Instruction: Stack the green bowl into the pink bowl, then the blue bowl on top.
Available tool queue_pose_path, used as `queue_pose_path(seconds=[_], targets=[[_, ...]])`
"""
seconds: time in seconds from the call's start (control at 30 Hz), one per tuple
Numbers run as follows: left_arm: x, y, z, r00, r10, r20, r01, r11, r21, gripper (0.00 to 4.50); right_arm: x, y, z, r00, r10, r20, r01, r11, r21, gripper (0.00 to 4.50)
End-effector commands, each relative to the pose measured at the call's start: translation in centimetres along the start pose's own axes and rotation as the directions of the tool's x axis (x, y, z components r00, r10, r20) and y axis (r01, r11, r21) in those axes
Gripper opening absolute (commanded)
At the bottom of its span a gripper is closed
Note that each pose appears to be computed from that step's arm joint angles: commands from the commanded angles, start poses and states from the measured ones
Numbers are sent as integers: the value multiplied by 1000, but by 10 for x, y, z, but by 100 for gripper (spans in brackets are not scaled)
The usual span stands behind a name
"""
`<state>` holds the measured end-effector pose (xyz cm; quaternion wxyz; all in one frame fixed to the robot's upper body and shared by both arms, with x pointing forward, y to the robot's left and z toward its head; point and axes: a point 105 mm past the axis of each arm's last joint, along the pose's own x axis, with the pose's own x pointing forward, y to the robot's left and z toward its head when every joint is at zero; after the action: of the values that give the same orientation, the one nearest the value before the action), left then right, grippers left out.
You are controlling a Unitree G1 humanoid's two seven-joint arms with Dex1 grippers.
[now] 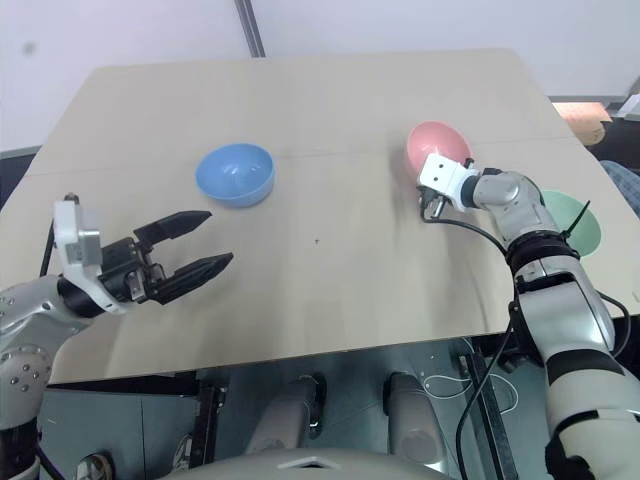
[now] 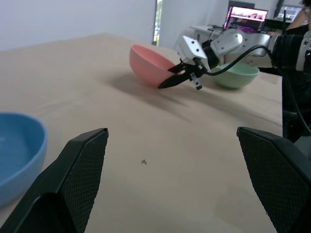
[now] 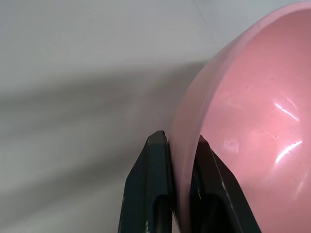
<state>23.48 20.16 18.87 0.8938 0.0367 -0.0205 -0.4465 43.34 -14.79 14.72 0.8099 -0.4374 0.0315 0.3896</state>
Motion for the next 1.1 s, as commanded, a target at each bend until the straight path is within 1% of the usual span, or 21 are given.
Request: queue_pose_path(seconds=[0.03,0.07,0.13,0.2,0.3,0.4,0.43,0.47,0.53,0.57,0.6,0.63,0.73,0.83,0.9,0.97,1.0,1.07,1.1], targets=[[-9,0,2,999,27,-17,-26,998,50,450,-1,2,55,978,55,200,-39,996,-81,6],[-13,2,0,999,40,-23,-39,998,48,450,-1,14,66,967,98,235,-78,993,-90,6],[-21,6,-3,997,68,-26,-67,997,37,450,-3,48,85,936,199,291,-175,979,-107,6],[-26,9,-6,996,83,-29,-82,996,33,450,-6,77,98,912,273,307,-251,962,-110,6],[-27,10,-7,996,81,-34,-80,996,36,450,-9,102,104,902,320,290,-303,947,-104,6],[-23,11,-7,997,68,-35,-67,997,41,450,-10,120,97,896,383,226,-372,924,-89,6],[-22,11,-7,997,64,-33,-62,997,43,450,-10,123,94,896,394,203,-385,919,-84,95],[-20,12,-6,998,60,-30,-59,997,44,450,-11,124,91,898,398,188,-389,917,-83,125],[-19,12,-6,998,54,-26,-52,998,43,450,-11,123,89,905,392,167,-384,920,-83,203],[-18,12,-7,998,50,-27,-49,998,43,450,-11,121,89,908,386,161,-377,923,-83,254],[-18,13,-7,999,47,-26,-46,998,42,450,-12,116,90,920,360,156,-349,932,-94,292],[-17,13,-7,999,44,-25,-43,998,41,450,-14,112,90,929,338,152,-326,940,-97,356],[-13,12,-7,999,34,-19,-34,999,36,450,-25,102,94,938,303,169,-297,953,-61,356],[-9,11,-5,1000,11,-6,-11,999,30,450,-58,82,108,943,203,262,-221,974,40,356],[-7,10,-3,1000,-9,8,9,1000,23,450,-77,74,107,954,143,264,-176,979,107,356],[-4,7,1,998,-47,34,46,999,18,450,-93,60,98,974,49,221,-89,981,174,356],[-1,5,5,995,-76,57,76,997,14,450,-100,50,90,982,-26,185,-14,978,208,356],[3,-2,12,985,-146,88,145,989,13,450,-116,30,68,983,-166,80,140,956,259,356],[5,-6,15,977,-188,97,188,982,17,450,-126,22,51,975,-223,0,215,938,273,356]])
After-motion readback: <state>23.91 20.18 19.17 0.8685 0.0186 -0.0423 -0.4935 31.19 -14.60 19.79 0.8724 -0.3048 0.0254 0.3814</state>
